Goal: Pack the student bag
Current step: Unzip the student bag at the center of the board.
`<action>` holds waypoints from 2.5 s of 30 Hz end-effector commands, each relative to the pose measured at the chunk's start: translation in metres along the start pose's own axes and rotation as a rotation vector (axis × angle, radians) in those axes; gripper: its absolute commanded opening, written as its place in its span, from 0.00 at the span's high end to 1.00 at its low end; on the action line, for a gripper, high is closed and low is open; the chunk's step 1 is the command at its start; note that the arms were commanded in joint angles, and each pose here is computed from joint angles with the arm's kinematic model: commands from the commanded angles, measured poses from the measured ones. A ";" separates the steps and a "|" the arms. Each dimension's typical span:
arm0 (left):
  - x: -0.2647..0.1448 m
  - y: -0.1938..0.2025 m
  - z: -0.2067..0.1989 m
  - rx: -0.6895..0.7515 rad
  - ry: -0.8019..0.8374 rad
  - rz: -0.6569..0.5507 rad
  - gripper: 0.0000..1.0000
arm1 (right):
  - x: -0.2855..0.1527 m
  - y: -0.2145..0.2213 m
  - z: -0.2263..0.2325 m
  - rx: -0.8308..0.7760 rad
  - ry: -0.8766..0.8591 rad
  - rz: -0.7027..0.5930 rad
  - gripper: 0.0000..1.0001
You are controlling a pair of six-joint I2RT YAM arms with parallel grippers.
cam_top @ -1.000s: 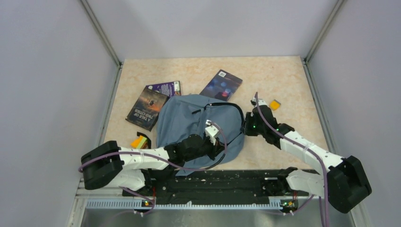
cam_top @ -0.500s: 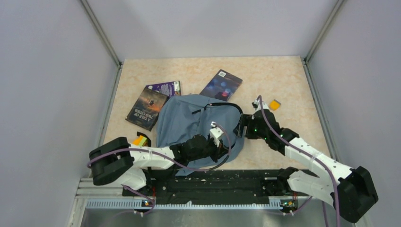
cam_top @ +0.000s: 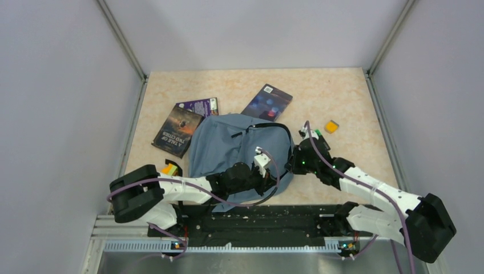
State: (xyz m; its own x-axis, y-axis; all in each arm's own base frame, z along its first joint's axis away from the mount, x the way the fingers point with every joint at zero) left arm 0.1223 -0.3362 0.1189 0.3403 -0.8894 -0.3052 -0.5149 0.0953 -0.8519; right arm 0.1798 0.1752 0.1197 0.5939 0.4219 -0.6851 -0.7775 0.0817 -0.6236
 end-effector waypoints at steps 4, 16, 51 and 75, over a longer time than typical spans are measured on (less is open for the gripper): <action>-0.001 -0.014 -0.009 0.001 0.029 -0.054 1.00 | -0.003 -0.030 -0.007 -0.034 0.128 -0.127 1.00; -0.020 0.002 -0.003 -0.004 0.006 0.008 1.00 | -0.002 -0.047 -0.026 -0.029 0.201 -0.164 1.00; -0.069 0.045 0.004 -0.043 0.039 0.115 1.00 | 0.018 -0.102 -0.046 -0.032 0.217 -0.214 1.00; -0.006 0.025 -0.013 -0.029 0.150 0.069 1.00 | -0.014 -0.015 -0.013 0.028 0.004 -0.030 0.33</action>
State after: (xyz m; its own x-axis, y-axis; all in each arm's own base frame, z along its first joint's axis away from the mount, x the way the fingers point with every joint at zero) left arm 0.0982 -0.3234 0.0916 0.2068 -0.9141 -0.3488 -0.5784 0.1733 -0.7971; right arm 0.1979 0.1373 0.1307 0.6462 0.3519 -0.6772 -0.7458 0.1032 -0.6581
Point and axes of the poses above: each gripper's point midway between its finger pads, its own x axis out along the fingers, its own z axis along the line the jaws close on, y = z × x, the point moved 5 cm from there along -x, back along the fingers, and after that the axes turned 5 degrees about -x, right-handed, at the moved point
